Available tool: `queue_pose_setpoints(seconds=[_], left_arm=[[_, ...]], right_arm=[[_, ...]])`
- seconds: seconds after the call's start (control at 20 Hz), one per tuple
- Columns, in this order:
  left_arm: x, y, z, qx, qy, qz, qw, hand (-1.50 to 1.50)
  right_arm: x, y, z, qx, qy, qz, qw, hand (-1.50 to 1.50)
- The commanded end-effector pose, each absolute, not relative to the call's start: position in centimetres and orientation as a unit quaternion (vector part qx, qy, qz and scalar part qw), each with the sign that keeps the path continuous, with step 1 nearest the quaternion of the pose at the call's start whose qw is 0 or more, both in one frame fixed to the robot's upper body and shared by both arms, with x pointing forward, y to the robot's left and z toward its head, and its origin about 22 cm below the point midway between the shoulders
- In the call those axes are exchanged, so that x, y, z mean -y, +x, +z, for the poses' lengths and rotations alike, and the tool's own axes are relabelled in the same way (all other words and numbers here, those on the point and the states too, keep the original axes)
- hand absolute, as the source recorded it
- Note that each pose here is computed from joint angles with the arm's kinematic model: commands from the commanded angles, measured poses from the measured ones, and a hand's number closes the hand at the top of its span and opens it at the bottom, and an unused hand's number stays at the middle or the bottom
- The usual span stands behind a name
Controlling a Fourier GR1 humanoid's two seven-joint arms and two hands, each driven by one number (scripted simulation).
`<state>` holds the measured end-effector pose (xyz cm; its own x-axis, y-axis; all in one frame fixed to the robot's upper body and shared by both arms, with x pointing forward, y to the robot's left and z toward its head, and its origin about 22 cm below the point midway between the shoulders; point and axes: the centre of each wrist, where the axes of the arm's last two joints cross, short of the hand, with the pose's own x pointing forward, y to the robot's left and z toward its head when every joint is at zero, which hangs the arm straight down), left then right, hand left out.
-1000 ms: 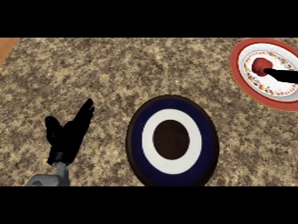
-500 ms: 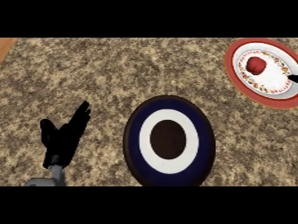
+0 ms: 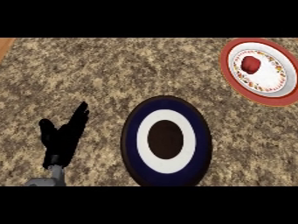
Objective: Pick the bell pepper from the plate and place it in the plate
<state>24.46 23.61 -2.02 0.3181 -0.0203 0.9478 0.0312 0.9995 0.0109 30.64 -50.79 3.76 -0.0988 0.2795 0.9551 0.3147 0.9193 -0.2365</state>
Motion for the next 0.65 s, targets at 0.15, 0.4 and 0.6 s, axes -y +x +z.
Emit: queue_pose_setpoints(seconds=[0.15, 0.4, 0.6], left_arm=[[-23.8, 23.6, -2.8, 0.564, -0.009, -0.018, 0.825, 0.0], [-23.8, 23.6, -2.2, 0.566, 0.001, -0.015, 0.824, 0.0], [-22.7, 24.1, -2.7, 0.558, 0.001, -0.01, 0.83, 0.0]], right_arm=[[53.2, 26.0, 1.5, 0.731, -0.206, 0.044, 0.649, -1.5], [53.0, 26.5, 1.9, 0.721, -0.21, 0.057, 0.658, -1.5], [51.9, 25.6, -0.7, 0.724, -0.21, 0.054, 0.654, -1.5]])
